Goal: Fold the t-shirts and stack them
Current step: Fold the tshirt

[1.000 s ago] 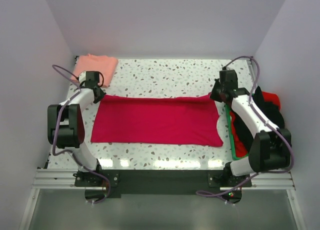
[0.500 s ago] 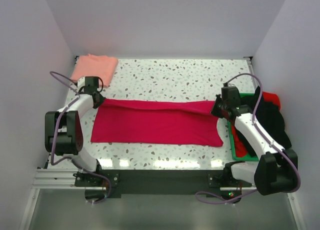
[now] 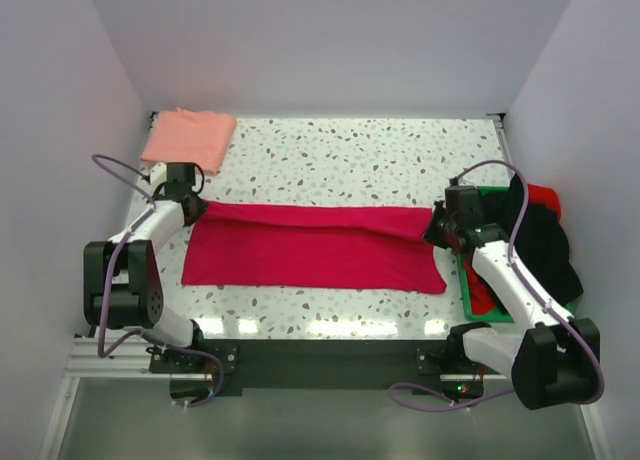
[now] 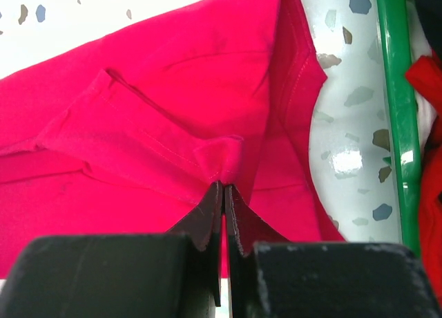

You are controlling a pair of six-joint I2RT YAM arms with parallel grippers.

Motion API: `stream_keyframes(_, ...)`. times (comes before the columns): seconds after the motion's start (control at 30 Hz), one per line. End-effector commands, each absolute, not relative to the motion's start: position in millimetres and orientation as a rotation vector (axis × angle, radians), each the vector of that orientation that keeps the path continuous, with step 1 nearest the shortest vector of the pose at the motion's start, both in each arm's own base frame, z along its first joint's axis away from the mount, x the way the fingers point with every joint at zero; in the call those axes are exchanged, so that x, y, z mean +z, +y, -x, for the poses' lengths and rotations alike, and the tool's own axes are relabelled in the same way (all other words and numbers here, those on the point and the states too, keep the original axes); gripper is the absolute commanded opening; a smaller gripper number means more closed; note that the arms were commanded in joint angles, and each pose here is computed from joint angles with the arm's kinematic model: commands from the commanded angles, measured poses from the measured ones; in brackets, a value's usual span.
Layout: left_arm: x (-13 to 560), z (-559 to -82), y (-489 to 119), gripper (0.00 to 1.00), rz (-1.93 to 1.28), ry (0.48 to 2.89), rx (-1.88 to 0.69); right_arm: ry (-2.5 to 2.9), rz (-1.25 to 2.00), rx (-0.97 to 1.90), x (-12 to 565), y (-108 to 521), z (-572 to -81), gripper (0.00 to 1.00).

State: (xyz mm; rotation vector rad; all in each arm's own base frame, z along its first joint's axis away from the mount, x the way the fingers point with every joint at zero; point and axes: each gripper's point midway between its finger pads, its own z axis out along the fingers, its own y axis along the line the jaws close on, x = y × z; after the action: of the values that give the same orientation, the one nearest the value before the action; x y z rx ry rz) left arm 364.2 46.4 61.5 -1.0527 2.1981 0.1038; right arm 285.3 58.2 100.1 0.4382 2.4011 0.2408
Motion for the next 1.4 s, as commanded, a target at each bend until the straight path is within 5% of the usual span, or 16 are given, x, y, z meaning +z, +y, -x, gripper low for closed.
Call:
stream_keyframes(0.0, 67.8, -357.3, 55.0, 0.0, 1.103, 2.132, 0.121, 2.377, -0.447, 0.266, 106.0, 59.7, -281.1, 0.0)
stream_keyframes(0.67, 58.8, -321.9, 57.6, 0.0, 1.18, 2.1, 0.147, 2.425, -0.488, 0.308, 89.2, 61.8, -248.3, 0.0)
stream_keyframes(0.77, 61.5, -317.4, 56.8, 0.14, 1.197, 2.079, 0.133, 2.424, -0.489, 0.313, 90.1, 62.1, -246.4, 0.09)
stream_keyframes(0.9, 76.4, -317.0, 58.6, 0.42, 1.193, 2.031, 0.117, 2.401, -0.469, 0.317, 101.1, 61.5, -245.3, 0.34)
stream_keyframes(0.97, 87.4, -319.0, 59.6, 0.48, 1.181, 1.998, 0.101, 2.39, -0.436, 0.313, 109.3, 61.2, -246.2, 0.43)
stream_keyframes(1.1, 97.6, -327.7, 49.4, 0.49, 1.131, 1.983, 0.01, 2.365, -0.381, 0.332, 120.1, 65.7, -259.9, 0.53)
stream_keyframes(1.37, 89.1, -346.2, -3.3, 0.48, 0.997, 2.031, -0.157, 2.412, -0.294, 0.248, 113.8, 88.1, -306.4, 0.54)
